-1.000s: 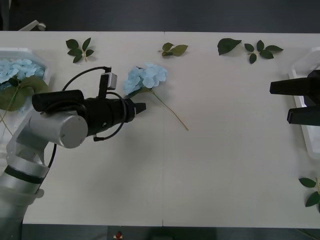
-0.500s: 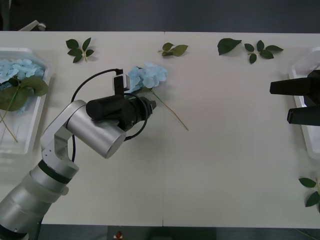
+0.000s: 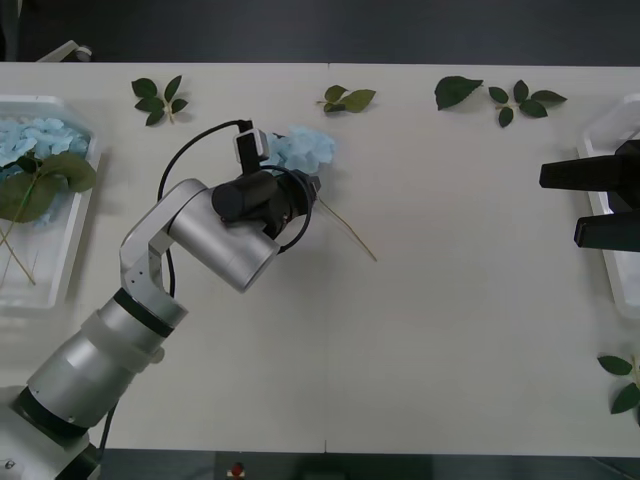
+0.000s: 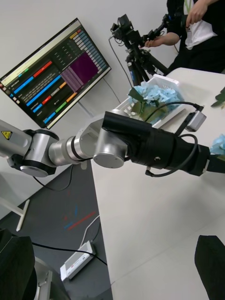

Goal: Put the red flowers into the right box and the blue flowers into the left box

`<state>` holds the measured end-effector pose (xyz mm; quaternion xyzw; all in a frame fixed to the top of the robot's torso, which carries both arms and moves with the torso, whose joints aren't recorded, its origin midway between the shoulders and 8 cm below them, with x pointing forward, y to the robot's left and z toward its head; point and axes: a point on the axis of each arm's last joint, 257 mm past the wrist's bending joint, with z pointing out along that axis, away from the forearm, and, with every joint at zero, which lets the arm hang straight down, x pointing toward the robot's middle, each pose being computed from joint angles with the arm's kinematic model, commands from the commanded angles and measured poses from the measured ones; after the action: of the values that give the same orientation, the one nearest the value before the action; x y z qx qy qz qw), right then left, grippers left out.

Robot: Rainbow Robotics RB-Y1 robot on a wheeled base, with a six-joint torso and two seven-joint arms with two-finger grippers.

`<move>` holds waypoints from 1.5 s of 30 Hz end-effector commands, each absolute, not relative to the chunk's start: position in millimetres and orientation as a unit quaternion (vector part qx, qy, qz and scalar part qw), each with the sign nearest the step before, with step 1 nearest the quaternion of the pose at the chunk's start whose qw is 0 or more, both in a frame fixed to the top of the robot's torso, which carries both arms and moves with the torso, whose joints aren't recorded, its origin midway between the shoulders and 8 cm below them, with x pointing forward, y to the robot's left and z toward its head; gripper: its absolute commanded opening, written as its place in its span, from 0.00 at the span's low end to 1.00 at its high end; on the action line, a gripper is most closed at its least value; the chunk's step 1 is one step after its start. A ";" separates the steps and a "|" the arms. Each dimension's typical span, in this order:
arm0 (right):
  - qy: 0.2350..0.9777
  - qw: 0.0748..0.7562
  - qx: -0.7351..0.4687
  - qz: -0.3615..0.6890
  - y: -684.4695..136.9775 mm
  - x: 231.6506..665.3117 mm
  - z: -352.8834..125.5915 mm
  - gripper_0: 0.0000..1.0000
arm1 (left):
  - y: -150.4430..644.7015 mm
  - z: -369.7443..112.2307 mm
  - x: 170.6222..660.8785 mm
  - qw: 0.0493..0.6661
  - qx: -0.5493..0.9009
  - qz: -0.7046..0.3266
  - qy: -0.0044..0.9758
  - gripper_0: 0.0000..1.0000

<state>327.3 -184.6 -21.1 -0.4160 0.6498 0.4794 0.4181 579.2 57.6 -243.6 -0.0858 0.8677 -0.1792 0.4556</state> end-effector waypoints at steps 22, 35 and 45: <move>0.643 0.422 -0.434 0.468 -186.0 325.0 -16.9 1.00 | 48.5 -233.9 637.8 0.483 -0.112 -0.170 0.852 1.00; 0.643 0.422 -0.434 0.468 -186.0 325.0 -16.9 1.00 | 70.4 -254.6 653.8 0.513 -0.085 -0.149 0.841 0.00; 0.643 0.422 -0.434 0.468 -186.0 325.0 -16.9 1.00 | 66.4 -256.3 644.5 0.502 -0.085 -0.163 0.845 0.00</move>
<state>327.6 -185.0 -21.2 -0.4155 0.6502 0.4792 0.4183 642.0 75.6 -280.5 -0.0978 0.8531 -0.1503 0.4899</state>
